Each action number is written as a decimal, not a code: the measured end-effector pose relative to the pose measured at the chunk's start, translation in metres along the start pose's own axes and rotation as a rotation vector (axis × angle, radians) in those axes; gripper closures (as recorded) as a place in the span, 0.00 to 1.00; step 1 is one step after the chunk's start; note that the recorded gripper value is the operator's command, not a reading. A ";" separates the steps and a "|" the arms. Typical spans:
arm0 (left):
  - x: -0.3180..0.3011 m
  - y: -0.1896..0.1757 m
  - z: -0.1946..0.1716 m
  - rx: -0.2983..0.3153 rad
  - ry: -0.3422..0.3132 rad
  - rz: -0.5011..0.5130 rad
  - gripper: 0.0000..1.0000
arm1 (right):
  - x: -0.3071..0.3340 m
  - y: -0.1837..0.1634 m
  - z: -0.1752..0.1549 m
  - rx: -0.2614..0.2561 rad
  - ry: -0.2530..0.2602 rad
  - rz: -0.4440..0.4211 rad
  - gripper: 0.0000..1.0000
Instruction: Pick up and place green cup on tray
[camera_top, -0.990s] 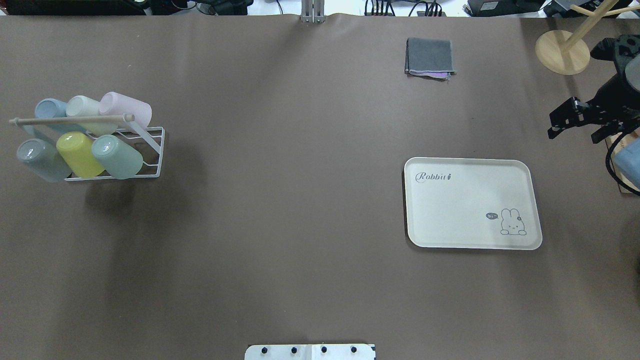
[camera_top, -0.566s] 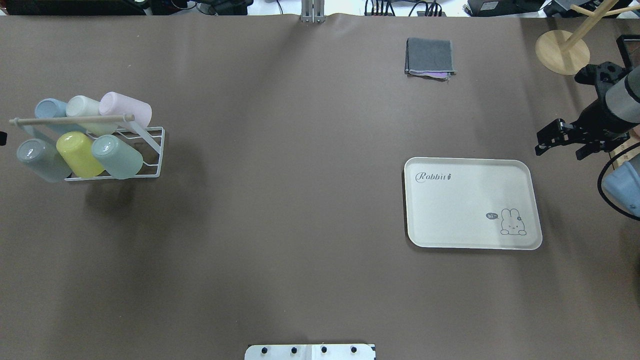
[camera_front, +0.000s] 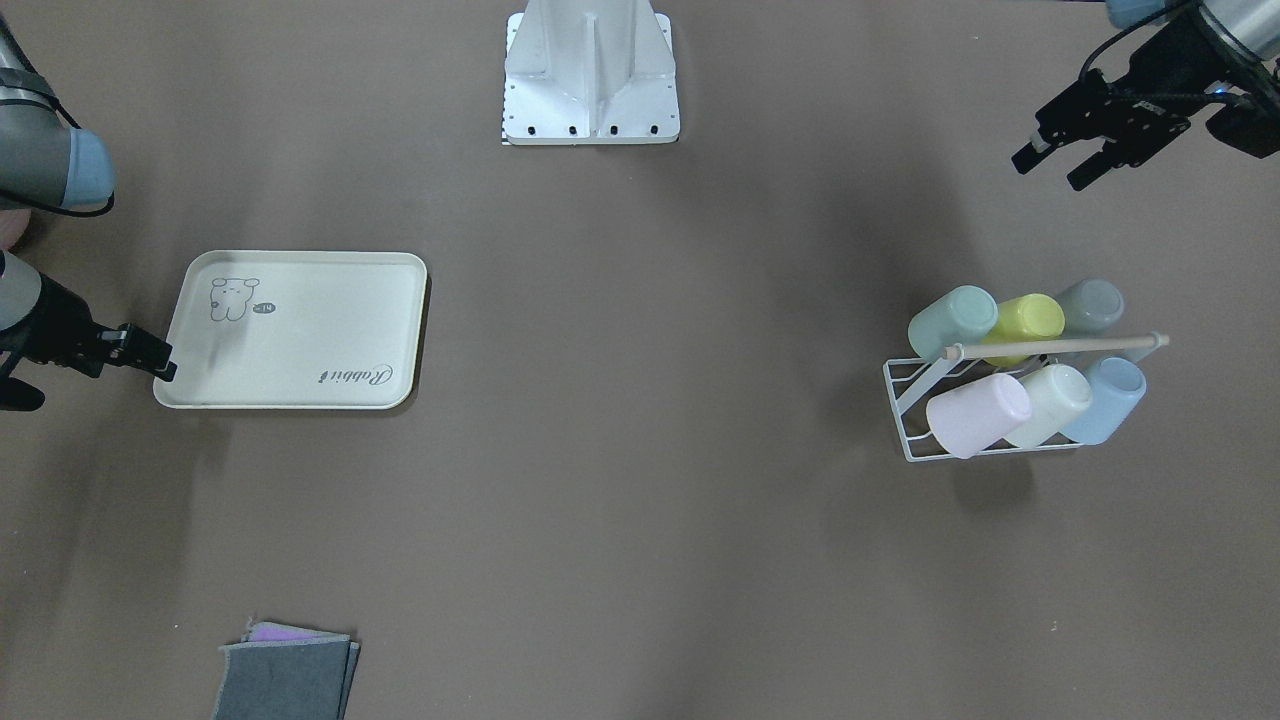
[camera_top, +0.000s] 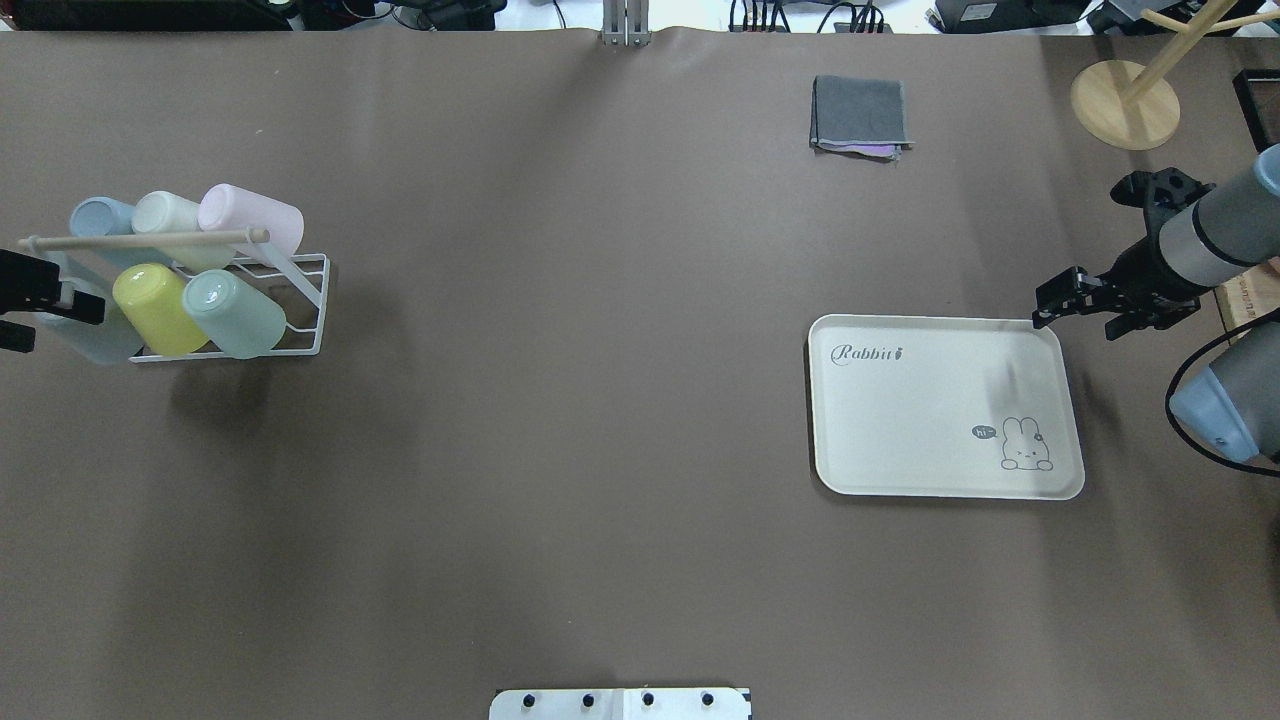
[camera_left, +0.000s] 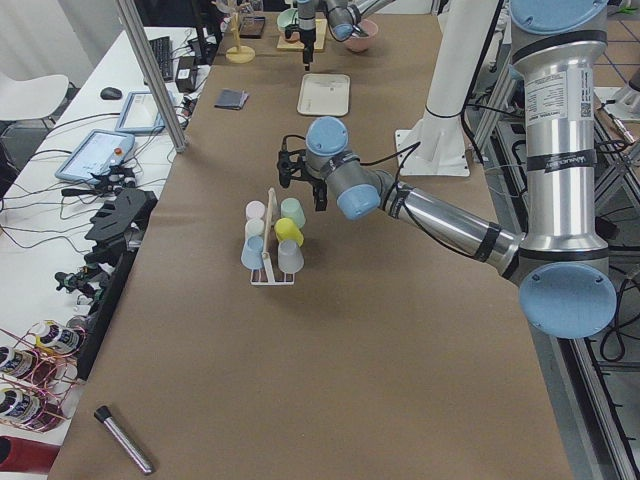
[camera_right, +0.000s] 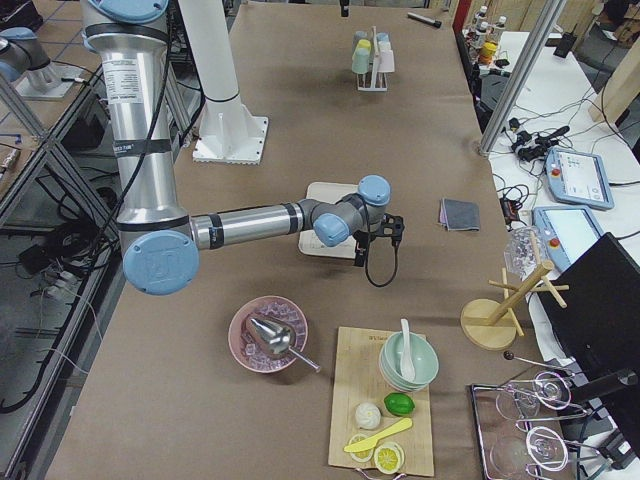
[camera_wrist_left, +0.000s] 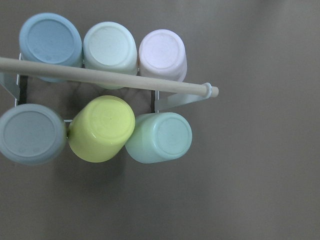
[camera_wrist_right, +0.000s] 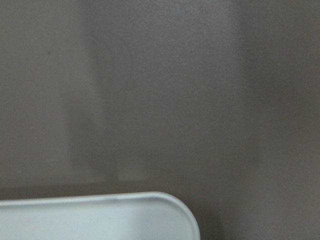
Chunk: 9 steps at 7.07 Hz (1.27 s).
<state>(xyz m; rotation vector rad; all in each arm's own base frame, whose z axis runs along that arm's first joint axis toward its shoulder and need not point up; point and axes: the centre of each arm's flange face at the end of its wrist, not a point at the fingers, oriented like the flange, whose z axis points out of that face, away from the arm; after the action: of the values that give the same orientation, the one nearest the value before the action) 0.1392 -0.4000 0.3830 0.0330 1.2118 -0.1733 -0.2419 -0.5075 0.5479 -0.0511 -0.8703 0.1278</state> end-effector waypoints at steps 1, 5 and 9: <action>0.010 0.009 0.017 0.006 -0.016 -0.029 0.02 | -0.003 0.001 0.000 0.003 -0.006 0.010 0.07; 0.047 0.070 0.103 -0.013 -0.085 -0.007 0.02 | 0.011 0.029 0.012 -0.029 0.008 0.011 0.14; 0.070 0.135 0.166 0.000 -0.140 0.134 0.02 | 0.012 0.046 0.020 -0.055 0.016 -0.003 0.49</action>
<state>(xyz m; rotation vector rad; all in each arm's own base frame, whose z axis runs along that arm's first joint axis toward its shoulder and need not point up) 0.3373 -0.2946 0.3674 0.1006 1.0660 -0.0569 -0.2541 -0.4610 0.5657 -0.1025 -0.8579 0.1003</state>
